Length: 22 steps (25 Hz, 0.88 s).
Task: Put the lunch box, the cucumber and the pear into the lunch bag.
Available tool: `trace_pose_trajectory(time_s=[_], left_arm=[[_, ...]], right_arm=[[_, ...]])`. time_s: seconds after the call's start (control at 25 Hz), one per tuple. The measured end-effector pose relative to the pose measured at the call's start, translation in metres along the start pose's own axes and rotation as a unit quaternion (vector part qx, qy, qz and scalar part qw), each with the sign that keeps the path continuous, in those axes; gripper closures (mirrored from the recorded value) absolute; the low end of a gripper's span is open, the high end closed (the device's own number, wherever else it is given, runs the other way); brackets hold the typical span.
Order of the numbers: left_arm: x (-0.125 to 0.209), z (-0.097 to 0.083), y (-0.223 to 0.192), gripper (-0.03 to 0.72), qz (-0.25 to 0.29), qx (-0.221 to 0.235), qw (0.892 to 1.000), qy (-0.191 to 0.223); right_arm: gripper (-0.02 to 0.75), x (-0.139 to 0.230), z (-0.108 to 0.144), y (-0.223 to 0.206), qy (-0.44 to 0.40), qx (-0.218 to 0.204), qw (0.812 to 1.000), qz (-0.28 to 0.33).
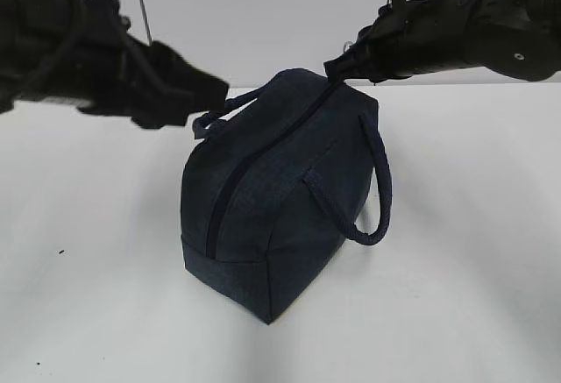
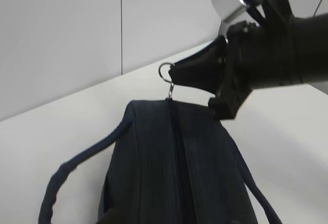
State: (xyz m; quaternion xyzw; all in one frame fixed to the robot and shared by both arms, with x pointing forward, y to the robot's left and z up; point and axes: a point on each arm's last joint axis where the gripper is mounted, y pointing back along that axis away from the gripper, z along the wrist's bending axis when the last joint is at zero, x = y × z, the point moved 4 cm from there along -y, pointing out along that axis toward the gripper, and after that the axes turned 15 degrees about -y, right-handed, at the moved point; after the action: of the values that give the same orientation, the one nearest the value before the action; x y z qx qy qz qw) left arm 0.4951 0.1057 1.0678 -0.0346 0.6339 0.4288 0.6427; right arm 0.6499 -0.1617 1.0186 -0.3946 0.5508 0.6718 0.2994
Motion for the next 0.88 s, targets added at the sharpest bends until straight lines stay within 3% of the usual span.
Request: trace_pose_trajectory(time_s=[0.28,0.6,0.76,0.88], left_arm=[[-0.016,0.017,-0.076,0.316,0.038,0.040,0.998,0.003],[-0.007,0.022,-0.107,0.330,0.062,0.052,0.997,0.006],[0.002,0.026,-0.113,0.385,0.074,0.049,0.996,0.009],[0.005,0.028,-0.115,0.508,0.079,0.048,0.996,0.004]], right_arm=[[0.732,0.000,0.000,0.000,0.000,0.000,1.000,0.000],[0.732,0.000,0.000,0.000,-0.001,0.000,1.000,0.000],[0.732,0.000,0.000,0.000,-0.004,0.000,1.000,0.000],[0.732,0.000,0.000,0.000,-0.009,0.000,1.000,0.000]])
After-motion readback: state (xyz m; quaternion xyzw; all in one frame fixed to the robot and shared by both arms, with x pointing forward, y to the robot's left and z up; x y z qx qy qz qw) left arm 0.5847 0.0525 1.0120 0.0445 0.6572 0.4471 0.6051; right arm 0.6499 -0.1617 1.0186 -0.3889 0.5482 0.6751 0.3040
